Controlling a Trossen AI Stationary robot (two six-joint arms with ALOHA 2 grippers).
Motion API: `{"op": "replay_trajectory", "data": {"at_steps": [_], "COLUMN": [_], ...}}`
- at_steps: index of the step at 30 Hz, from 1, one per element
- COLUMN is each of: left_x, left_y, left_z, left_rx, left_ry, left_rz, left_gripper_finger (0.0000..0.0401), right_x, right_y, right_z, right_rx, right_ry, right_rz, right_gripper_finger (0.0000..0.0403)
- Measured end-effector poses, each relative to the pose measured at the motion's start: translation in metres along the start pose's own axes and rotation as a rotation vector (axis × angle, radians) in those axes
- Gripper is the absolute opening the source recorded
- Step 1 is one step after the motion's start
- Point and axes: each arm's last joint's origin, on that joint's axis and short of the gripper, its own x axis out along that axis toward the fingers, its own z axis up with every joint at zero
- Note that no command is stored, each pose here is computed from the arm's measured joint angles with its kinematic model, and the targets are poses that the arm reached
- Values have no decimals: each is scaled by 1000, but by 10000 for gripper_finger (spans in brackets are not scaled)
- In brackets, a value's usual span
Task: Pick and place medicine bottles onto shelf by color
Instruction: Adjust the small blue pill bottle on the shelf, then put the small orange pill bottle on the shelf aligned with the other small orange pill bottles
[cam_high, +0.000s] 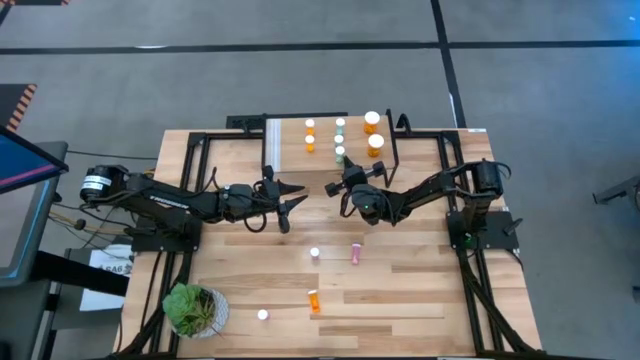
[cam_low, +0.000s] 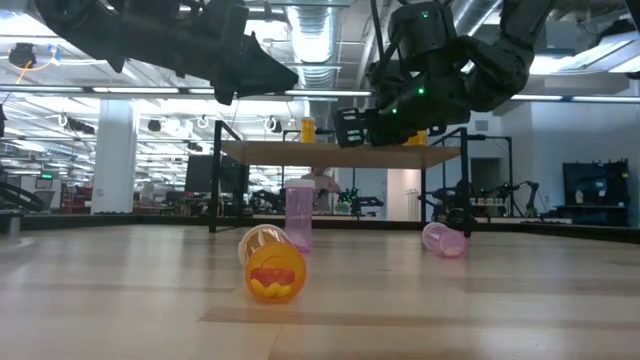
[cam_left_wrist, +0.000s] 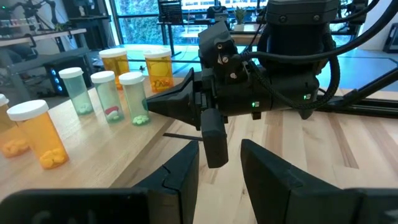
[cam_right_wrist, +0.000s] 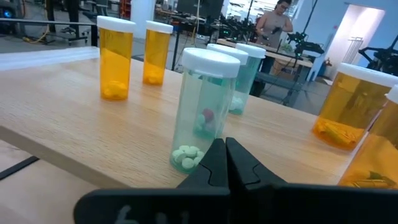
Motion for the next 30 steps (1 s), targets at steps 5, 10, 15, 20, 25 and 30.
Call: {"op": "replay_trajectory", "data": {"at_steps": [5,10,15,20,25,30], "left_x": [0,0,0,0,0,0], "left_y": [0,0,0,0,0,-1], "left_z": [0,0,0,-2,-3,-3], "left_rx": [0,0,0,8,12,0], "left_ry": [0,0,0,19,31,30], "left_rz": [0,0,0,0,6,-29], "left_gripper_finger": [107,107,107,107,107,106], "right_x": [0,0,0,-19,-73,-144], "right_y": [0,1,1,4,12,12], "right_z": [0,0,0,5,25,44], "right_rx": [1,3,-13,-88,-49,-119], "right_ry": [0,-2,-2,-5,-48,-98], "right_rz": [9,27,24,-59,56,294], "right_gripper_finger": [0,0,0,1,1,2]}}
